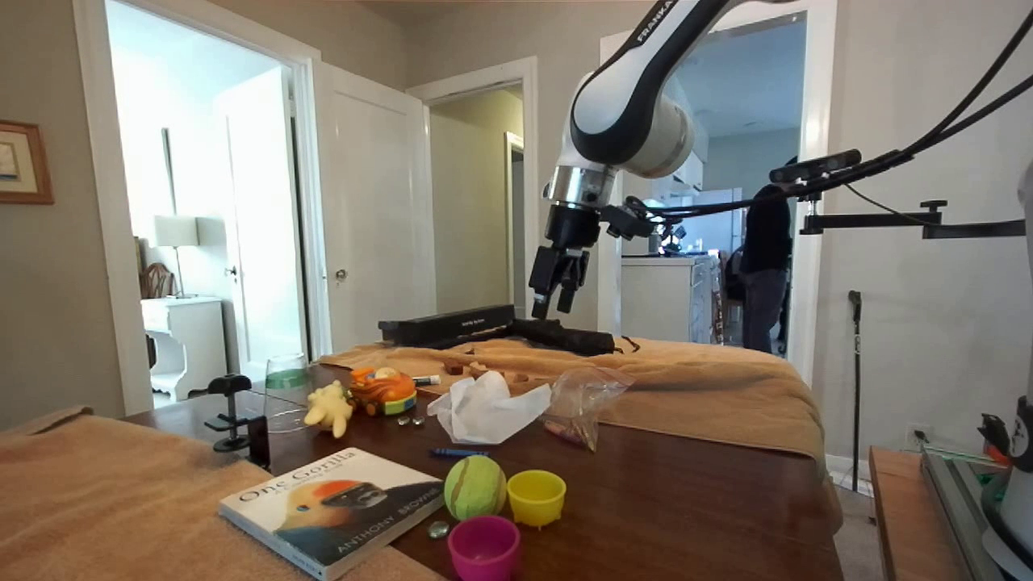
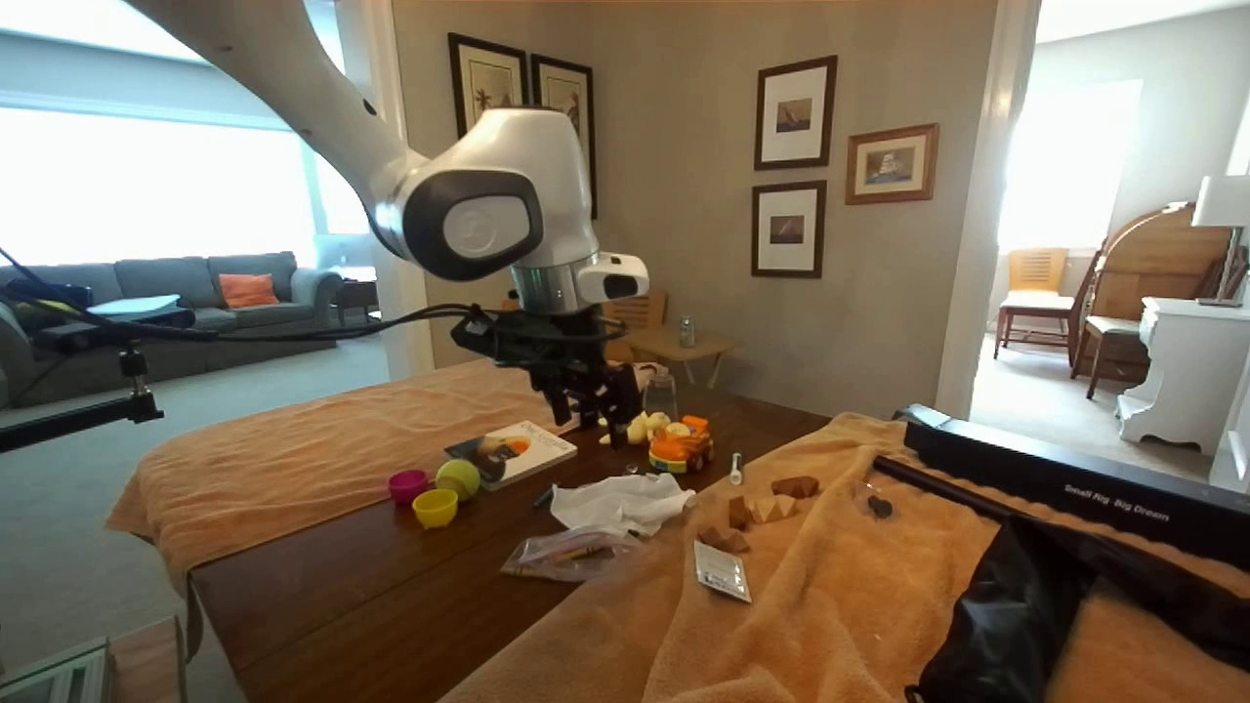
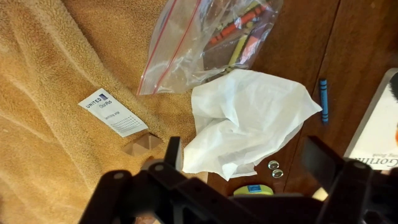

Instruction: Cover the blue crayon with the napkin

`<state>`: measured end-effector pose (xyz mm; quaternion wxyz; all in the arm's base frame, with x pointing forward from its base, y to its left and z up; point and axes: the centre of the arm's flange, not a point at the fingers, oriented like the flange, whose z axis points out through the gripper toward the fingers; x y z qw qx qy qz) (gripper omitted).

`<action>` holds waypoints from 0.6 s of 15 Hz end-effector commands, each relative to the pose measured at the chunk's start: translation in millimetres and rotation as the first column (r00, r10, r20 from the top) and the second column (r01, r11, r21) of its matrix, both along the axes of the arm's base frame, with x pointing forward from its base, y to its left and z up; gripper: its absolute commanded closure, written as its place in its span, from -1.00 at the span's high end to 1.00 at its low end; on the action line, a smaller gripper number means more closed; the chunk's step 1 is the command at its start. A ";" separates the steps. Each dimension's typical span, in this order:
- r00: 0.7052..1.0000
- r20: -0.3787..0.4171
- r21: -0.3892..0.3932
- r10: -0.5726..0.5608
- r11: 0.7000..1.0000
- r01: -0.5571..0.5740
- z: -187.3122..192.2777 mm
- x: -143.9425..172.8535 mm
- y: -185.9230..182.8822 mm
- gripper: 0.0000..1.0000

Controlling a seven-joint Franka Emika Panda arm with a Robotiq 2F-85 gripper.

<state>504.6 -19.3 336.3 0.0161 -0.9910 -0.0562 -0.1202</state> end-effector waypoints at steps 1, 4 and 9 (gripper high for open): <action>0.995 0.011 -0.019 -0.103 0.994 0.104 -34.7 34.8 6.0 1.00; 0.988 -0.014 -0.021 -0.156 0.988 0.156 -58.5 57.2 12.4 1.00; 0.976 -0.055 -0.025 -0.211 0.977 0.210 -87.0 90.1 31.2 0.45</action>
